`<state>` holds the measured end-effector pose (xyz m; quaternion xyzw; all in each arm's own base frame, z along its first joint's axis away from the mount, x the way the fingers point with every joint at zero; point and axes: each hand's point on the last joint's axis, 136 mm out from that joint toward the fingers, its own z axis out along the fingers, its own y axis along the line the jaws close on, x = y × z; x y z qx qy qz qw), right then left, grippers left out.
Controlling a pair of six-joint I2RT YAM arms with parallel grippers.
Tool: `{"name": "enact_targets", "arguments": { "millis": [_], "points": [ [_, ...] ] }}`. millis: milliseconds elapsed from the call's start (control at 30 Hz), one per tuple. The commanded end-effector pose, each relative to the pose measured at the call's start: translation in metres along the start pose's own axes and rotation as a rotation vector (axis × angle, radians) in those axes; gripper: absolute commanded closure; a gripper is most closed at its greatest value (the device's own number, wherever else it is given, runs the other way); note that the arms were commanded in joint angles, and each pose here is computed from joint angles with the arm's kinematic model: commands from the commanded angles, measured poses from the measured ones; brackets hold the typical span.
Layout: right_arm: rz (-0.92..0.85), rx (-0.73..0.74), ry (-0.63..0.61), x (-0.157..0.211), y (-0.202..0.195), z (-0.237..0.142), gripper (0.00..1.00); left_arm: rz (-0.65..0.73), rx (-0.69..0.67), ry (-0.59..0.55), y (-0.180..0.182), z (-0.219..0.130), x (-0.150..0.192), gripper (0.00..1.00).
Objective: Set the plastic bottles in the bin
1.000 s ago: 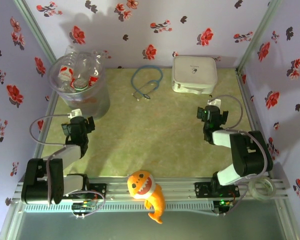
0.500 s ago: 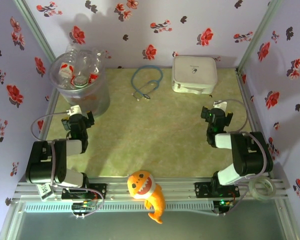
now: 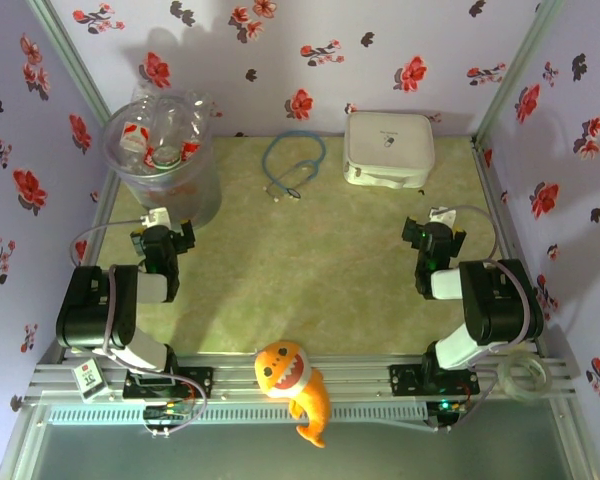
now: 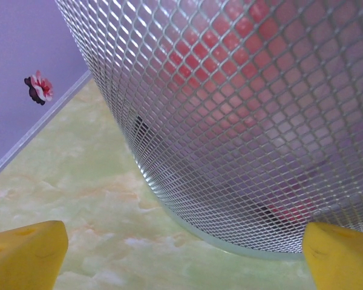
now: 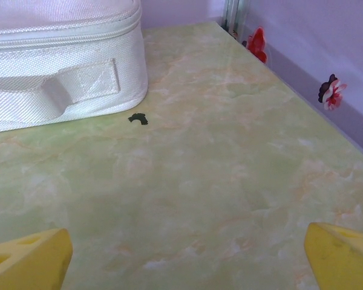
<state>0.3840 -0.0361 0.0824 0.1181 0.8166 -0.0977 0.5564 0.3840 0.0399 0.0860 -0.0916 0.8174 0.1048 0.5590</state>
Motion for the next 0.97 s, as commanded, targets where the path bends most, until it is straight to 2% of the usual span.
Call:
{"name": "enact_targets", "arguments": {
  "millis": [0,933],
  "points": [
    [0.033,-0.007,-0.031,-0.0081,0.0001,0.0008,0.01,0.009,0.013,-0.051,-0.0042,0.0017,-0.0147,0.00],
    [0.036,-0.005,-0.031,-0.0082,-0.0008,0.0012,0.01,0.011,0.013,-0.050,-0.0043,0.0018,-0.0144,0.00]
  ]
}}
